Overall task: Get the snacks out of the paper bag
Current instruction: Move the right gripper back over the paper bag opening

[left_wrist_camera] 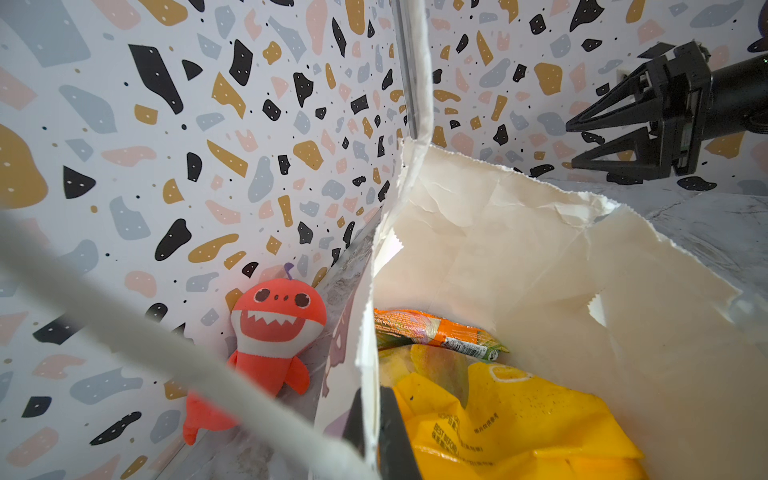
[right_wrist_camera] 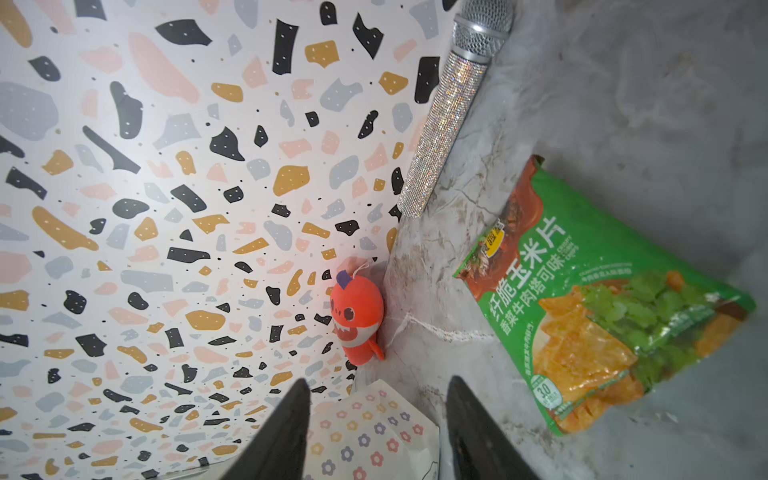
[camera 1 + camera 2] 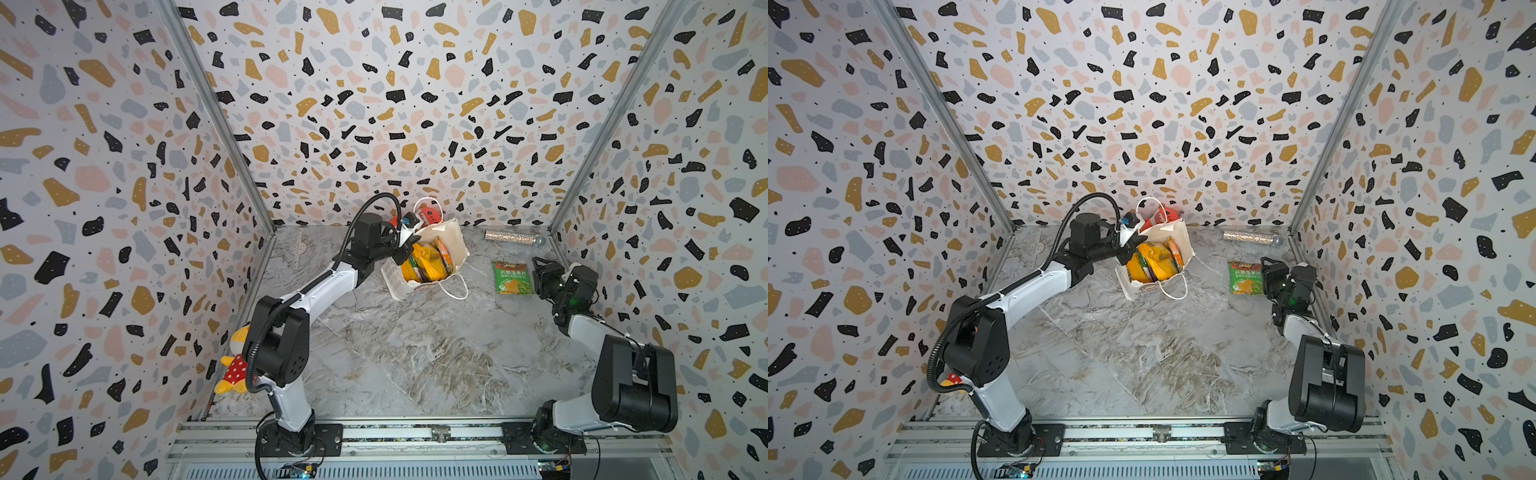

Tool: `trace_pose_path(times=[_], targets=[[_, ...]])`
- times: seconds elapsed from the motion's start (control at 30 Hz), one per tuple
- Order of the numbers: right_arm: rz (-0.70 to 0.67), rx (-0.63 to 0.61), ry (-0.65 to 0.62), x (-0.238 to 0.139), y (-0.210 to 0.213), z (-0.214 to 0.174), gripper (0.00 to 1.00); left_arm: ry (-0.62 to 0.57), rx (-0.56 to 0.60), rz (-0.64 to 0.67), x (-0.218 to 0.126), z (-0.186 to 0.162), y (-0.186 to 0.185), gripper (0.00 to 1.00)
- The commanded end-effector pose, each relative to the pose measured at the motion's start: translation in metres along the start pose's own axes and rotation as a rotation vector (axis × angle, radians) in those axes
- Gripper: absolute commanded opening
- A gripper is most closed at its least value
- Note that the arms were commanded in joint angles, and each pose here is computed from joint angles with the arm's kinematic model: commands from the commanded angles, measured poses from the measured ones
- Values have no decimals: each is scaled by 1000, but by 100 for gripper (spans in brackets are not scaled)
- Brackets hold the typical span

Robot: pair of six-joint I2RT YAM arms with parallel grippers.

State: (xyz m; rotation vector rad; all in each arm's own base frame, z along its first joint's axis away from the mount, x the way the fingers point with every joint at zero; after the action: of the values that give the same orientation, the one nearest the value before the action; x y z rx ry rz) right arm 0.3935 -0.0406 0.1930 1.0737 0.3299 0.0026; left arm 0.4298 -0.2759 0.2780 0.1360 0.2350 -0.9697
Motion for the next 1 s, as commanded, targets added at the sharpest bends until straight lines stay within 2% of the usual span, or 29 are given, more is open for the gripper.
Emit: trace_pose_path(times=[0.0,0.07,0.13,0.27,0.37,0.57,0.8,0.97], targets=[[49,-260,12,7,48,5,50,-70,33,-48,-9,21,-14,0],[102,-480,98,19,90,-10,50,-67,32,-50,-8,20,-14,0],[158,-627,159,26,123,-27,50,-64,36,-50,-9,19,-15,0],[326,-808,197,15,179,-65,43,-62,38,-47,-10,21,-14,0],[374,-920,232,4,211,-94,39,-63,40,-49,-11,23,-15,0],[419,-1078,289,-28,246,-137,29,-57,51,-58,-16,25,-18,0],[454,-1218,361,-53,263,-175,26,-39,67,-75,-17,25,-21,0],[438,-1282,445,-52,264,-200,26,-43,66,-78,-19,26,-22,0]])
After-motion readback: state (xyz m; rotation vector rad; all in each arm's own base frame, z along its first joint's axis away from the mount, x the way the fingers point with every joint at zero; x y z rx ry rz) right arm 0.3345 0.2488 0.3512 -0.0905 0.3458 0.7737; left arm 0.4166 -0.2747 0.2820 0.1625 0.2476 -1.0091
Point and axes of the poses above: each gripper's point midway between its finger pads, its own x axis out along the fingers, its own y axis along the line the jaws close on, z = x × y, the point moved 4 cm from there along -x, back along the fingers, and after that the axes turned 13 degrees about -x, right-handed, at the moved point
